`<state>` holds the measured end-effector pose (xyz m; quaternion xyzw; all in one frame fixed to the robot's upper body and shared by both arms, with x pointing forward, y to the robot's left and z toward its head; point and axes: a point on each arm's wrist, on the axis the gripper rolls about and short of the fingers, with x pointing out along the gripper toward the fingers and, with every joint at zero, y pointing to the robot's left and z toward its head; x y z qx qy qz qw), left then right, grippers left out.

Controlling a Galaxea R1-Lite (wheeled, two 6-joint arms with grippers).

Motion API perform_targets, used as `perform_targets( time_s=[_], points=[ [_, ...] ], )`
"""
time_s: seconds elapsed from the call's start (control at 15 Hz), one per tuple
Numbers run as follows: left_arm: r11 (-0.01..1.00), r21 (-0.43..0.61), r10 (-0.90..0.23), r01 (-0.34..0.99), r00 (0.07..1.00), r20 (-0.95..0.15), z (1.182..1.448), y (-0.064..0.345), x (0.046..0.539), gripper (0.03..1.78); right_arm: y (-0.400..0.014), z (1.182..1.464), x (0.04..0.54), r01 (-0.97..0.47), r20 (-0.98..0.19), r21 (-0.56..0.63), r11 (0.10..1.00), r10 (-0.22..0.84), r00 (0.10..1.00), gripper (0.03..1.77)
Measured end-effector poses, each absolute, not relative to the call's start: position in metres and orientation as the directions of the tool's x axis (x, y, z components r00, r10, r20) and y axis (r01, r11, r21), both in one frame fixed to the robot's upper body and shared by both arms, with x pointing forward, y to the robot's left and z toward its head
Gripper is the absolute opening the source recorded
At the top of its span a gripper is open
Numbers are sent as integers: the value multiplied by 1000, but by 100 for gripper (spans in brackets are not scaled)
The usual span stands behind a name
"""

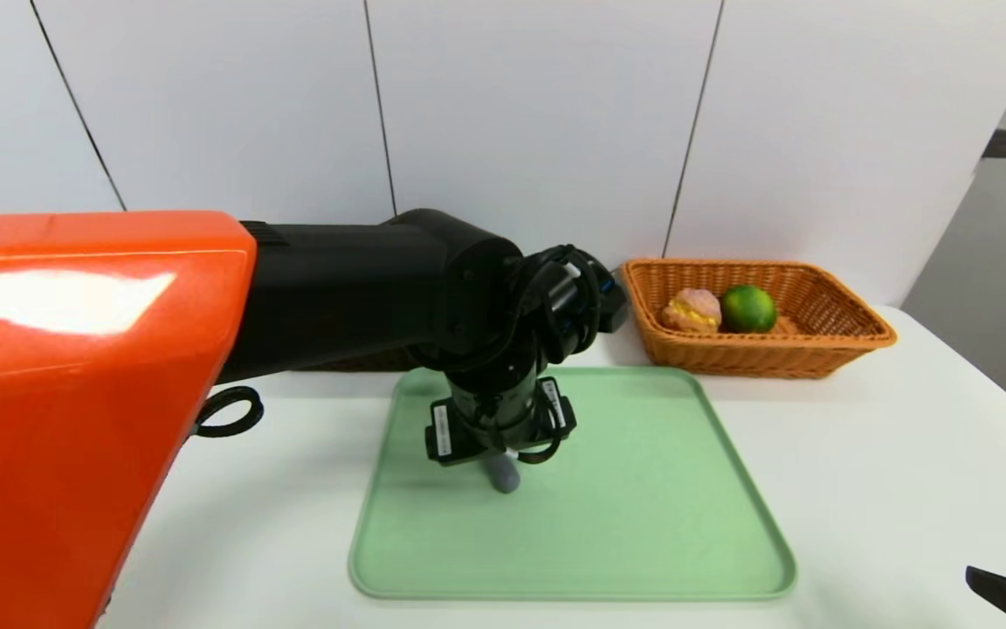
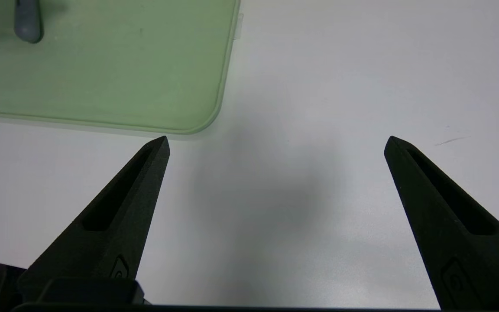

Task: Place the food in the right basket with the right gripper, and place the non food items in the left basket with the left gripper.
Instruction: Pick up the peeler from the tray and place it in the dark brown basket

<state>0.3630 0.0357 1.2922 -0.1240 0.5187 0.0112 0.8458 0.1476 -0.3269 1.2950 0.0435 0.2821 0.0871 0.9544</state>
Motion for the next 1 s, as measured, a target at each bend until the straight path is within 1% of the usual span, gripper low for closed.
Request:
perform_targets(
  time_s=[0.27, 0.53, 1.0],
  points=[
    [977, -160, -80, -144, 444, -892, 1283, 39, 371, 169, -327, 1299, 150, -147, -517, 129, 981, 193, 834, 171],
    [982, -138, -69, -129, 434, -898, 1277, 38, 373, 169, -323, 1317, 172, -180, -447, 135, 974, 222, 867, 171],
    [987, -121, -65, -105, 431, -900, 1270, 35, 377, 169, -321, 1313, 183, -184, -489, 143, 972, 231, 841, 171]
  ],
)
